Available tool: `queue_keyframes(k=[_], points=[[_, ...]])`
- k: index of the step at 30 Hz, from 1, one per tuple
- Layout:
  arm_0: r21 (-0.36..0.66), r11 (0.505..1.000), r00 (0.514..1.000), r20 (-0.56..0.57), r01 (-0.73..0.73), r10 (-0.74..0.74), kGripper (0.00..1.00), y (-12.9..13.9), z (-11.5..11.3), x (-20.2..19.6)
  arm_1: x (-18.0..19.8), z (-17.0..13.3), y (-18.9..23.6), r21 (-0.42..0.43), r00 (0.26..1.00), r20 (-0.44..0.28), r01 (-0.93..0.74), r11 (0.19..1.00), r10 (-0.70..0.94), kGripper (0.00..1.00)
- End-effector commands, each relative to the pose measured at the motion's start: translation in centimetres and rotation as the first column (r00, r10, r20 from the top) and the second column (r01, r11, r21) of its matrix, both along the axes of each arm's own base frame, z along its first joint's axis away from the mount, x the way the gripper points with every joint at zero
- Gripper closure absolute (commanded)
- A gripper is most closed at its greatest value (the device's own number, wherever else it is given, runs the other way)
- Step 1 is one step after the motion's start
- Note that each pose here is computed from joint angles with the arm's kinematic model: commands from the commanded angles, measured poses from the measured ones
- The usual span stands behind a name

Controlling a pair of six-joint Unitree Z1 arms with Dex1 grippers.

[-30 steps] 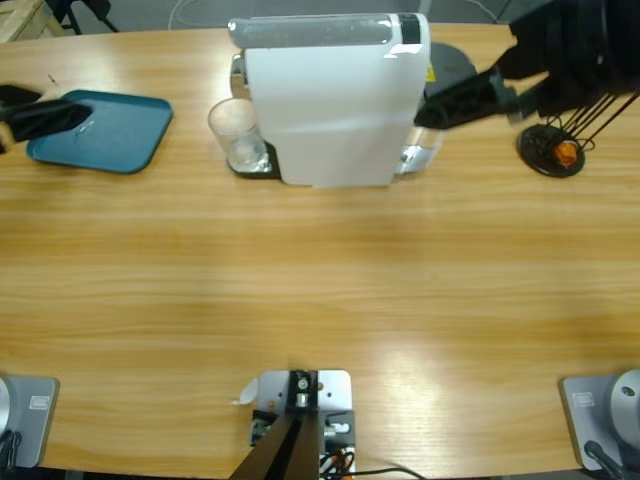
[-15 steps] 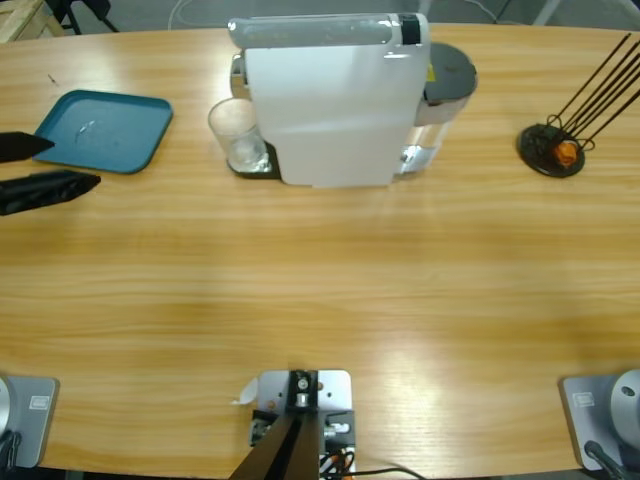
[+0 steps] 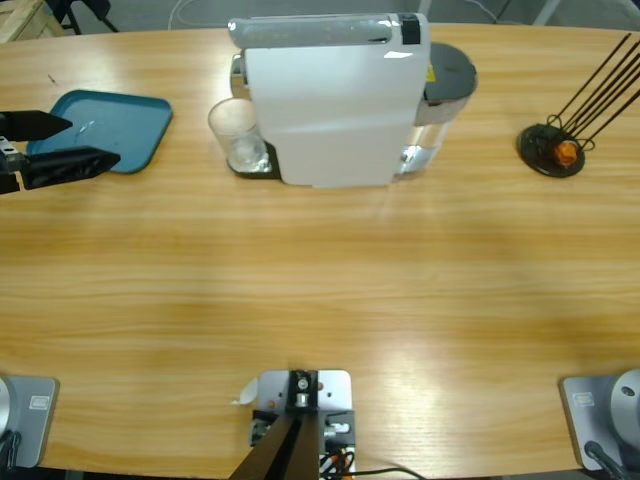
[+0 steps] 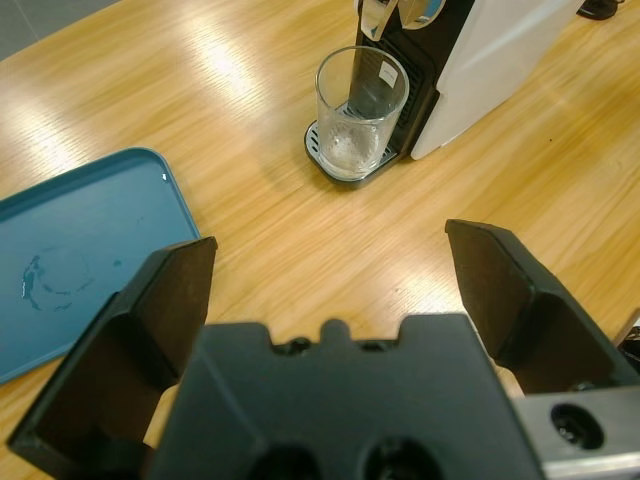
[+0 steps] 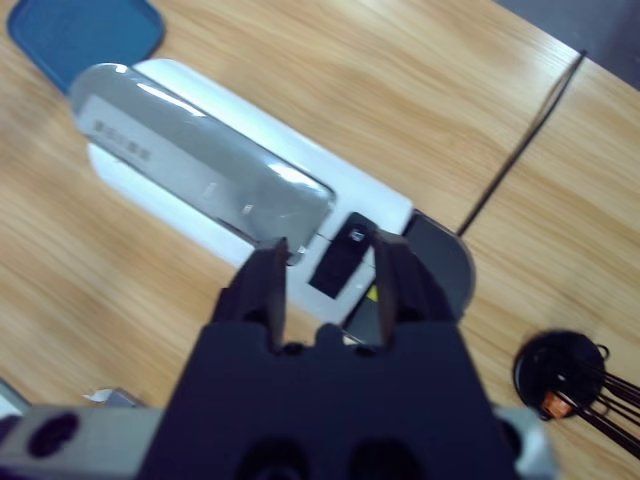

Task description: Pour coffee

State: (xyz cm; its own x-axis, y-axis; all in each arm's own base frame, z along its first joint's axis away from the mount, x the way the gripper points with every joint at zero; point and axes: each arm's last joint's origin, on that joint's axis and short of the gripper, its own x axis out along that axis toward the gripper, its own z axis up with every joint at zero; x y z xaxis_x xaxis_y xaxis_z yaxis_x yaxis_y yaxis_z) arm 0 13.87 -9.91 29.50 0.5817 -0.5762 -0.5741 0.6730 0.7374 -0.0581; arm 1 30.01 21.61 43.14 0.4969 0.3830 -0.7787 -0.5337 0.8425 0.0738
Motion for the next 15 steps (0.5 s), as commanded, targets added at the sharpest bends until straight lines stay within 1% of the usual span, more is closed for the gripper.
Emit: queue_keyframes(k=[1,8,15], points=[[0.024,0.999,0.999,-0.025,0.025,-0.025,0.000,-0.83,-1.00,0.81,2.67,-3.44,0.65,-0.120,0.996,-0.081,0.014,0.993,-0.024,1.000],[0.035,0.999,1.000,-0.017,0.024,-0.023,0.000,-0.91,-1.13,1.01,3.18,-2.98,1.02,-0.112,0.997,-0.072,0.001,0.994,-0.009,1.000],[0.041,0.999,0.999,-0.022,0.025,-0.024,0.000,-1.28,-1.52,1.60,3.28,-3.49,1.10,-0.127,0.996,-0.094,-0.004,0.992,-0.008,1.000]])
